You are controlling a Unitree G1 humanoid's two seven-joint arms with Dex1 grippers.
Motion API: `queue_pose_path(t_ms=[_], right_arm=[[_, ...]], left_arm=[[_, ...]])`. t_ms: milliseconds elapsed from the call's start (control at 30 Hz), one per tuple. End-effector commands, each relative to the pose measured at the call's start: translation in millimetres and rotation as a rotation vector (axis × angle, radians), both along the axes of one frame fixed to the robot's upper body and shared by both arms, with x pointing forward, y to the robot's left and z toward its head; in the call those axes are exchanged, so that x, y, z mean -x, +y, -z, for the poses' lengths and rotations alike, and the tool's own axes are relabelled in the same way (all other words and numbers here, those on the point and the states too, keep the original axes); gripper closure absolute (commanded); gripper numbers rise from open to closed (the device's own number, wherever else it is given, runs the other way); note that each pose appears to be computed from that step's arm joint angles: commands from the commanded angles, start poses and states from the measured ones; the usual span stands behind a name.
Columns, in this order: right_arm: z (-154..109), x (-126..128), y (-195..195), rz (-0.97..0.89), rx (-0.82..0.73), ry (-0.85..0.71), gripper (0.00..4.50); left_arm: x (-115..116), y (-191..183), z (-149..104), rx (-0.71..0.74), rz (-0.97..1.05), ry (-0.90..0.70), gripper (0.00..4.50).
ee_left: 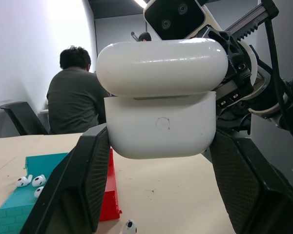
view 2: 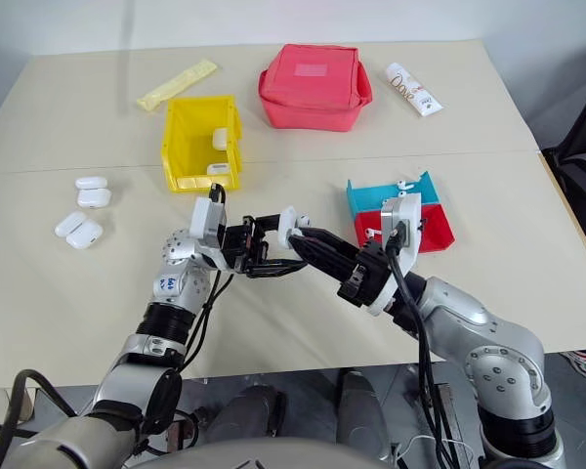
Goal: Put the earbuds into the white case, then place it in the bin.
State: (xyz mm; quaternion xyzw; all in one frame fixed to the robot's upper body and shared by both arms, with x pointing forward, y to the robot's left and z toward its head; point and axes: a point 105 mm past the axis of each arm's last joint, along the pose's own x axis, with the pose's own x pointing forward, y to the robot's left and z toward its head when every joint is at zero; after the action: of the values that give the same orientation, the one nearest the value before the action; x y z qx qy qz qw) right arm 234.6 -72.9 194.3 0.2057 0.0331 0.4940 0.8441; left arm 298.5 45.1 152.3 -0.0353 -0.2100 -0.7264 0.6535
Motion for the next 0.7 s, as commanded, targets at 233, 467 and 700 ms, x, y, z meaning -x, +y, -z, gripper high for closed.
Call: queue_pose_path(t_ms=[233,467,700], right_arm=[[12,-4,-4,0.030,0.076,0.024,2.14],[7,-3,-5,0.028,0.088,-0.010,2.14],[0,-2,-18,0.065,0.130,-0.049,2.14]], left_arm=[[0,-2,-24,0.064,0.010,-0.089,1.78],[0,0,-20,0.044,0.008,-0.077,1.78],[-3,6,-19,0.013,-0.001,-0.081,1.78]])
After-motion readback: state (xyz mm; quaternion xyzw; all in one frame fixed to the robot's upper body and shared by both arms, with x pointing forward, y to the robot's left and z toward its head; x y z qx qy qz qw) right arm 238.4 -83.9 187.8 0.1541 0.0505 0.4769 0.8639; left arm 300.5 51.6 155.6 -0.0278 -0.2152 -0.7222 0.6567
